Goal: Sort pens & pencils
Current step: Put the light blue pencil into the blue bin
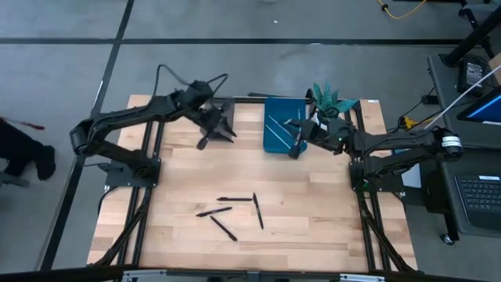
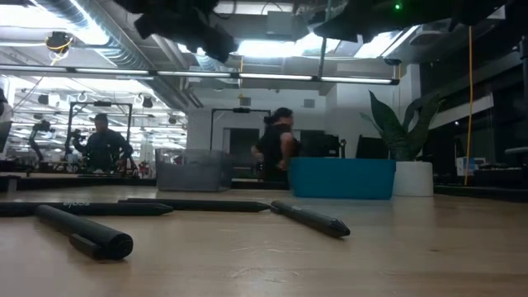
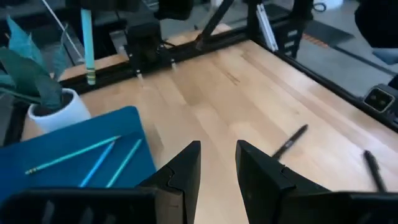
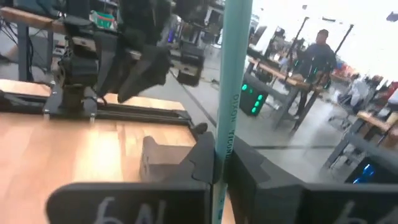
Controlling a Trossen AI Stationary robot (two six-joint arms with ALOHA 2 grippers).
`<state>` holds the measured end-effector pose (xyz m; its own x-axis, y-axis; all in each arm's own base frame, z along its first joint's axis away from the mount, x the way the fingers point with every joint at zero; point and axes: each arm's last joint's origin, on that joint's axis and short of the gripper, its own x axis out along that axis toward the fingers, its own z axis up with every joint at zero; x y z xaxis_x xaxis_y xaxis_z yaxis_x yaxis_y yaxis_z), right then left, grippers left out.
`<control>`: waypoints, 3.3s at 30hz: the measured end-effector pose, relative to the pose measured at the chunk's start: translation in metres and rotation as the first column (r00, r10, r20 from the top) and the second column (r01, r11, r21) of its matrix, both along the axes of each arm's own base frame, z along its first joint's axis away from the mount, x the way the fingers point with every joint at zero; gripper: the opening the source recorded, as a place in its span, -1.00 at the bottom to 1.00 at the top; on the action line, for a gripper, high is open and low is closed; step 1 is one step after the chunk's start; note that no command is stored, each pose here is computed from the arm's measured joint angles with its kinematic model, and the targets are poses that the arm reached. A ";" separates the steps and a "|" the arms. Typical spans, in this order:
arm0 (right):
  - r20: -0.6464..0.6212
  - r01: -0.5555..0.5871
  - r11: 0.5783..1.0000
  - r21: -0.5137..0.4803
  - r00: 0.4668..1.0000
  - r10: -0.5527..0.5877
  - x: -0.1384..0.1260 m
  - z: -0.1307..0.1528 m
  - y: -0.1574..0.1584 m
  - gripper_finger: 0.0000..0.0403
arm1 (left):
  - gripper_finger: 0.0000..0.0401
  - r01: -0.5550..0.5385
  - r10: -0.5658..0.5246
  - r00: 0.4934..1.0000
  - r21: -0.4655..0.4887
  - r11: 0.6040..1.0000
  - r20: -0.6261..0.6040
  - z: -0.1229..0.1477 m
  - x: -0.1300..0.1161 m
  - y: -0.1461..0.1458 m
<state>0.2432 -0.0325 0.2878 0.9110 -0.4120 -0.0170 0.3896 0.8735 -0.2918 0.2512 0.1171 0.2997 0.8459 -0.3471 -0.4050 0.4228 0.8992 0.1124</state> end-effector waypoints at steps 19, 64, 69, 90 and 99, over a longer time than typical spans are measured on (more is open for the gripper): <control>-0.292 0.265 0.890 0.371 0.943 -0.159 -0.010 0.038 -0.034 -0.88 | -0.53 -0.324 0.319 0.918 -0.018 0.946 0.234 -0.053 -0.081 -0.050; -0.650 0.504 0.638 0.582 0.760 -0.008 0.030 -0.059 -0.098 -0.88 | -0.53 -0.320 0.321 0.934 -0.033 0.947 0.156 -0.062 -0.082 -0.051; -0.686 0.544 0.612 0.574 0.727 -0.003 0.025 -0.062 -0.098 -0.88 | -0.53 -0.320 0.321 0.934 -0.033 0.947 0.157 -0.062 -0.082 -0.051; -0.759 0.596 0.573 0.562 0.648 0.070 0.036 -0.113 -0.124 -0.88 | -0.53 -0.315 0.317 0.938 -0.036 0.948 0.139 -0.063 -0.082 -0.052; -0.761 0.603 0.563 0.565 0.645 0.072 0.032 -0.121 -0.138 -0.87 | -0.53 -0.316 0.318 0.939 -0.037 0.948 0.134 -0.064 -0.082 -0.052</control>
